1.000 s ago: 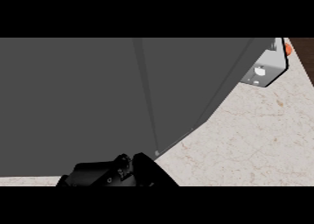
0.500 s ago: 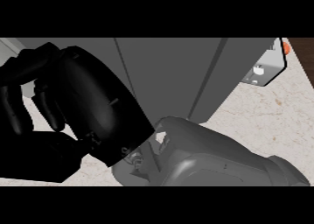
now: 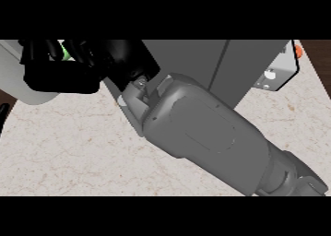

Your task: Pick up the wine, place it into the cabinet and close the cabinet

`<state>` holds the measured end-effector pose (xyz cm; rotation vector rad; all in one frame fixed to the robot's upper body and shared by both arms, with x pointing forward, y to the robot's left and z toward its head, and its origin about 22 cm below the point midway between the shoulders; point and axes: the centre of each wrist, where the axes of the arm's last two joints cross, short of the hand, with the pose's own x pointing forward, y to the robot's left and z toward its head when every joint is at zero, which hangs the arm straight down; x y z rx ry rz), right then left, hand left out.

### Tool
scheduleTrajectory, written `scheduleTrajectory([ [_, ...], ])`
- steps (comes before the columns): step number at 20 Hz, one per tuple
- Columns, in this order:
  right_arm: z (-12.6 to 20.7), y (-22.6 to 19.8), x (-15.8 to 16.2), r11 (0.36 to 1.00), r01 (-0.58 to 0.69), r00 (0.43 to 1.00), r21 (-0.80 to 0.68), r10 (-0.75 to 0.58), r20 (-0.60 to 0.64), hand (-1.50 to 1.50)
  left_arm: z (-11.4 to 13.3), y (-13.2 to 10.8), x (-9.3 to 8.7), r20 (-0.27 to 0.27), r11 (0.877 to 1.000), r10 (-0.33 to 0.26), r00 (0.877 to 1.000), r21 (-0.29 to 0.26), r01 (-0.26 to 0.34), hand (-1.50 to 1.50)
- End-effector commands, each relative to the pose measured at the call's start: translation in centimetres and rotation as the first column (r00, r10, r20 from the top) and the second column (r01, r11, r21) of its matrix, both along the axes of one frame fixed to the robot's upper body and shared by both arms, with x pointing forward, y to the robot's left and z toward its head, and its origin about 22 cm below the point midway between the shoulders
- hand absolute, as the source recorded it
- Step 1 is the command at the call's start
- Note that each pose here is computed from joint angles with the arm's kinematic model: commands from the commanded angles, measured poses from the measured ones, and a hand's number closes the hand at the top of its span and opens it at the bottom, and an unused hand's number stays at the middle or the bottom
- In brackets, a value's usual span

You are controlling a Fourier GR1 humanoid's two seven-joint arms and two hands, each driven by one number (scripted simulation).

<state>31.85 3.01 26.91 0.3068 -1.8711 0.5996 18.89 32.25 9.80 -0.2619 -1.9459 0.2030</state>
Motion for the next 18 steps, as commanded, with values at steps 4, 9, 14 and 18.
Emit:
scheduleTrajectory([
  [4,-2.4,-3.6,5.3,0.996,0.089,0.995,-0.004,-0.089,-0.035,1.50,0.2,-0.6,0.0,0.008,1.000,0.002,1.000,-0.001,-0.002,-1.50],
  [9,-1.4,-6.0,7.6,0.990,0.137,0.991,-0.026,-0.137,-0.001,1.50,-0.5,-0.7,-0.1,-0.005,1.000,-0.025,1.000,0.010,0.025,-1.50],
  [14,-4.3,-6.1,8.0,0.982,0.165,0.986,-0.088,-0.162,0.038,1.50,-0.4,-1.2,0.4,-0.010,1.000,-0.027,1.000,-0.010,0.027,-1.50],
  [18,-3.5,-6.6,8.5,0.984,0.165,0.986,-0.068,-0.162,0.044,1.50,0.5,-1.1,0.4,-0.005,1.000,-0.013,1.000,0.001,0.013,-1.50],
])
